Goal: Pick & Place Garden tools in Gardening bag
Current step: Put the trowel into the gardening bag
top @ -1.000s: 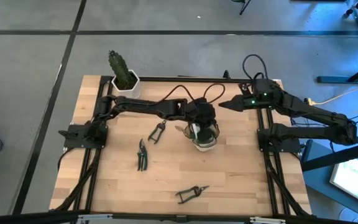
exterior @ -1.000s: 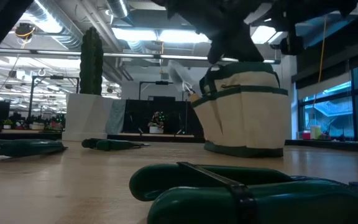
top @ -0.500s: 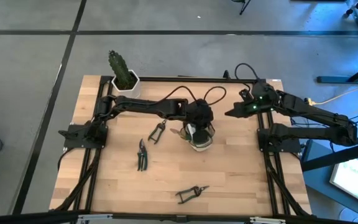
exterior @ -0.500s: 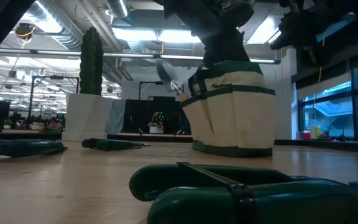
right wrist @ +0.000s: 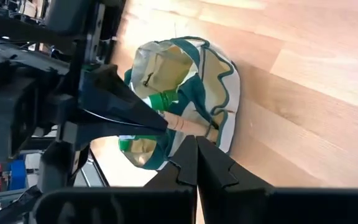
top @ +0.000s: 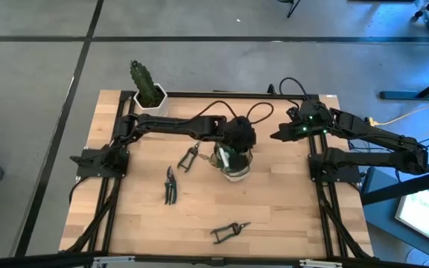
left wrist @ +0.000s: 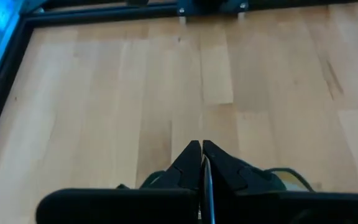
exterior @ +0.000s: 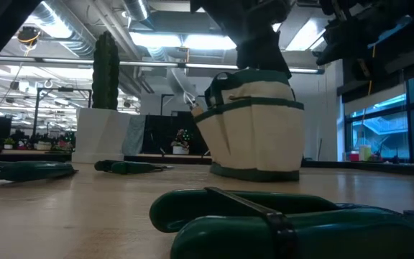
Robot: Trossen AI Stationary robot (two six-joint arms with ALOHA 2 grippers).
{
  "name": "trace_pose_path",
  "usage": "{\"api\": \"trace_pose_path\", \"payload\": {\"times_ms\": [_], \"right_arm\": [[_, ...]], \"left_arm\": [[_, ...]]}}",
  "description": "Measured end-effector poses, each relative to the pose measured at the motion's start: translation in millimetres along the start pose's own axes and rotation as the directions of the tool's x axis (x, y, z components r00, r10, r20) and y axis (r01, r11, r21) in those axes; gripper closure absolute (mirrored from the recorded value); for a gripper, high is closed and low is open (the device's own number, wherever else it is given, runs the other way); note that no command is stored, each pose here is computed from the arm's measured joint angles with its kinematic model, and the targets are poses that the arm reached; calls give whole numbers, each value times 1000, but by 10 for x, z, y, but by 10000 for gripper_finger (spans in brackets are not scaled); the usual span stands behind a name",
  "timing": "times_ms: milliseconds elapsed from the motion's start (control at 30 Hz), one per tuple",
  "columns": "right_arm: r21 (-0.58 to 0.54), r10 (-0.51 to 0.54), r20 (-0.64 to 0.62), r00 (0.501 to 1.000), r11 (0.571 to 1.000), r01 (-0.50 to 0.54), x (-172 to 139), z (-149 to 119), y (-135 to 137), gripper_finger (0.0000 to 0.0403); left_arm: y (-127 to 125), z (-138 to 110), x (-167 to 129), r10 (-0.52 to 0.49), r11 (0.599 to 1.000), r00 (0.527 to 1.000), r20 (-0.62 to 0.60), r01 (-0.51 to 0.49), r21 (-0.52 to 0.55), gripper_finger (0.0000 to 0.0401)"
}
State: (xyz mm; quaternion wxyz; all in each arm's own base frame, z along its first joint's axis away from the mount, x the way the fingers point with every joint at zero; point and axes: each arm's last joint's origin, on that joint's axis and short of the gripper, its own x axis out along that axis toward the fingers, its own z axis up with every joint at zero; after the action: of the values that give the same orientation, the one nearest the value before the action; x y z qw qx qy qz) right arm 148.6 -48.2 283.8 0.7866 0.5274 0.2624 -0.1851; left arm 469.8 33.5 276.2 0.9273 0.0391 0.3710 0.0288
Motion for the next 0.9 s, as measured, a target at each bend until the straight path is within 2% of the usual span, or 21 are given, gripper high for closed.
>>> {"api": "trace_pose_path", "payload": {"times_ms": [333,633,900], "right_arm": [[-8,-3,10,1000,1000,3,1,5,1,403],[-19,-3,8,1000,1000,3,2,3,2,403],[-23,-3,1,1000,1000,3,4,-7,5,403]], "left_arm": [[-61,8,123,-38,999,998,41,37,6,399],[-117,-124,301,-67,998,997,-38,68,19,399],[-124,-147,347,-67,998,997,-47,68,15,399]]}}
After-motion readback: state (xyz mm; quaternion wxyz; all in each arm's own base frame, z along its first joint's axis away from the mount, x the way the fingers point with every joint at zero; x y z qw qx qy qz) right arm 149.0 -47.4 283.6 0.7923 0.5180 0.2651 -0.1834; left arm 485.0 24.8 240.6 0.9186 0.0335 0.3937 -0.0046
